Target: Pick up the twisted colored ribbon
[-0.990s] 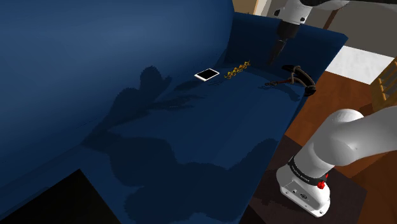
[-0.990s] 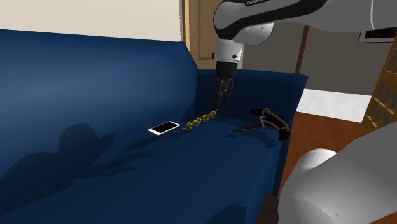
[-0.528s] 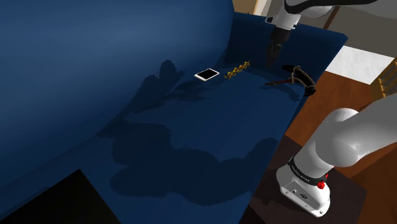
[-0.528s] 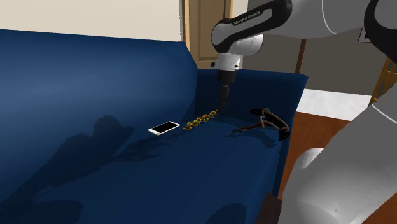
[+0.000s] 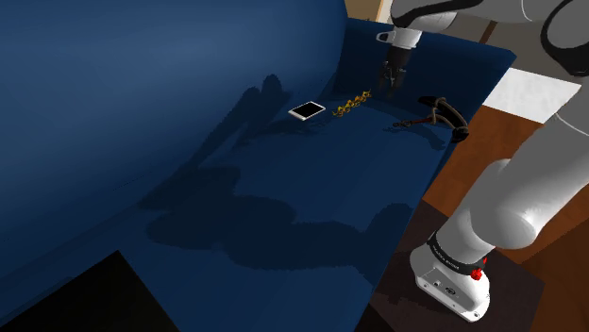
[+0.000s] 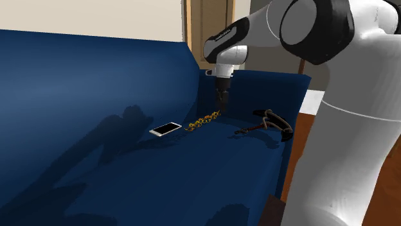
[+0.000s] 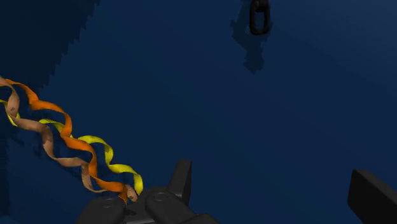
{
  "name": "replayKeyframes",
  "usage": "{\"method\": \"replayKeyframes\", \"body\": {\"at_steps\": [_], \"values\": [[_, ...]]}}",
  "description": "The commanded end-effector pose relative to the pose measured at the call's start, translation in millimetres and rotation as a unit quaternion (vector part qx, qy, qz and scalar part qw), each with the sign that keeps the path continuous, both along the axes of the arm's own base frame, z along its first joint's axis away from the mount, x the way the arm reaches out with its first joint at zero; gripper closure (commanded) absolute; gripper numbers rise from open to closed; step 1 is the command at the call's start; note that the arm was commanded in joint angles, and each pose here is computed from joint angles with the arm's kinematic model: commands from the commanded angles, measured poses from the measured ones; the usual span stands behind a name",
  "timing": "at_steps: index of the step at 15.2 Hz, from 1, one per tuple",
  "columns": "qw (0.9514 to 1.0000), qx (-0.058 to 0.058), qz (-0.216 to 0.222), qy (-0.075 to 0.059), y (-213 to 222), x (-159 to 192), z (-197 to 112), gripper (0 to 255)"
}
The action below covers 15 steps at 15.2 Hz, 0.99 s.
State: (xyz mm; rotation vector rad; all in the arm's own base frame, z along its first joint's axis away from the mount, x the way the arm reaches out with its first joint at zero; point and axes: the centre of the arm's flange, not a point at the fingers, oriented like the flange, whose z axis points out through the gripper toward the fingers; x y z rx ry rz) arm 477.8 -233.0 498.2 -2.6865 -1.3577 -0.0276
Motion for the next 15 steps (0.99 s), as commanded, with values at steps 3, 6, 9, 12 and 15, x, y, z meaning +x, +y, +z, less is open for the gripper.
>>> {"method": "replayKeyframes", "body": {"at_steps": [3, 6, 9, 12, 15], "values": [[0.9963, 0.001, 0.085, -0.004, -21, 47, -22, 0], [0.9893, 0.003, 0.146, -0.006, -31, 84, -37, 0], [0.9787, 0.004, 0.205, -0.008, -36, 121, -52, 0], [0.9707, 0.005, 0.24, -0.01, -37, 143, -66, 0], [0.9707, 0.005, 0.24, -0.01, -37, 143, -82, 0]]}}
